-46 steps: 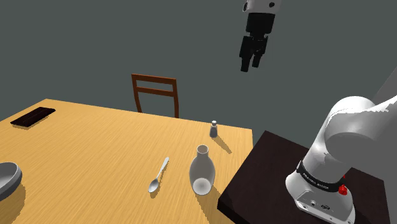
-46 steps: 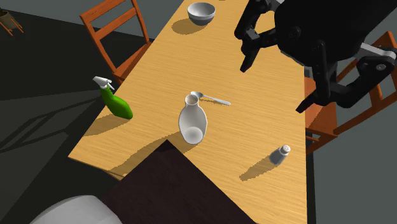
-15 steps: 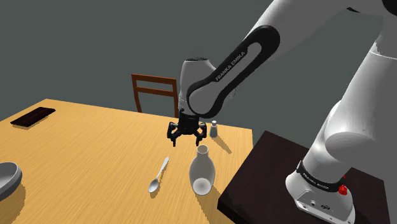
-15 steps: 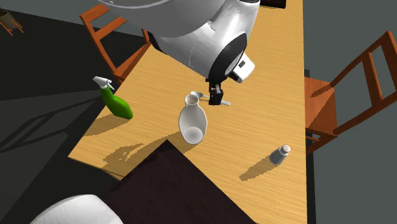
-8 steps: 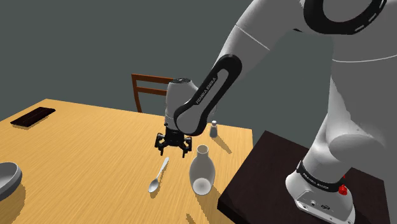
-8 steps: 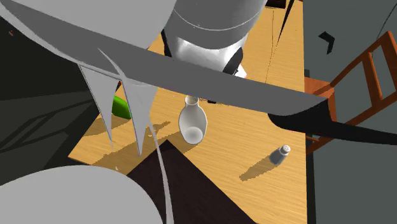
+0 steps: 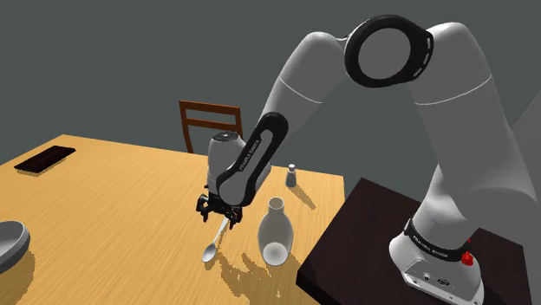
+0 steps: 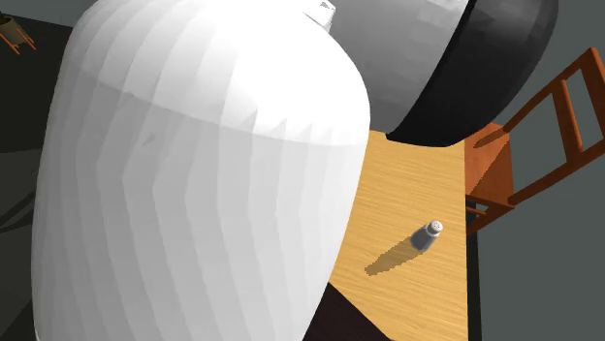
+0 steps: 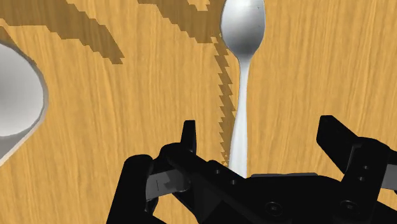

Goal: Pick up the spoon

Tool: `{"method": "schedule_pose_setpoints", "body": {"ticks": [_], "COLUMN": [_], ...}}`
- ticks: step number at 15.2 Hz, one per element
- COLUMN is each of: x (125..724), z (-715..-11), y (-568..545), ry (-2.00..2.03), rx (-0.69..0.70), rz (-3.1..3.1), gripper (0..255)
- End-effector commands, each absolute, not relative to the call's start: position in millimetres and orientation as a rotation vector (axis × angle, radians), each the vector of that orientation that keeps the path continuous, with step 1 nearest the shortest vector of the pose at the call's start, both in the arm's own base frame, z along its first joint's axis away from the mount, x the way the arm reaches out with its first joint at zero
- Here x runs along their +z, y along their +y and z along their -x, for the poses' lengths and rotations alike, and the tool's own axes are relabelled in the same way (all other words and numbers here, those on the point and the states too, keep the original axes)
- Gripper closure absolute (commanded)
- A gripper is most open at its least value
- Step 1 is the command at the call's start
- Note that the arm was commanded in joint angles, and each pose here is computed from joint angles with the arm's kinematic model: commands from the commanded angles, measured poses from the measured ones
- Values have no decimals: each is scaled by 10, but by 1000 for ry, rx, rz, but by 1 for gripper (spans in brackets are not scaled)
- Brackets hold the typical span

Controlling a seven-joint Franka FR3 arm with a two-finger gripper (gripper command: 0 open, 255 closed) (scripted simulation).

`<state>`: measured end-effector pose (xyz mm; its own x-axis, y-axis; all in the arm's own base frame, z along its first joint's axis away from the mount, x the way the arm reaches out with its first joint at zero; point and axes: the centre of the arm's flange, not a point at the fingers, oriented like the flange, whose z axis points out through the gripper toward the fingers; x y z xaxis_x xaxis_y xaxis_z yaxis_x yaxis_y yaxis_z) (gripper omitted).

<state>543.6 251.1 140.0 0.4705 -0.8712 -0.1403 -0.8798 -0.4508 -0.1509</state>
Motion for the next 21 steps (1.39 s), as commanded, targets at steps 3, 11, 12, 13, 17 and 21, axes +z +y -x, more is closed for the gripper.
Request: {"method": "schedule_pose_setpoints", "body": {"ticks": [3, 11, 12, 13, 17, 21], "x": [1153, 909, 910, 909, 912, 1017], "z": [-5491, -5483, -5483, -5485, -5474, -5491], "y": [2518, 2524, 2524, 2522, 2517, 2518], "ry": [1546, 1546, 1546, 1546, 1546, 1546], "rx": [61, 61, 61, 61, 62, 61], "rz": [2497, 2497, 2497, 2497, 2497, 2497], "gripper": [0, 255, 255, 255, 255, 255]}}
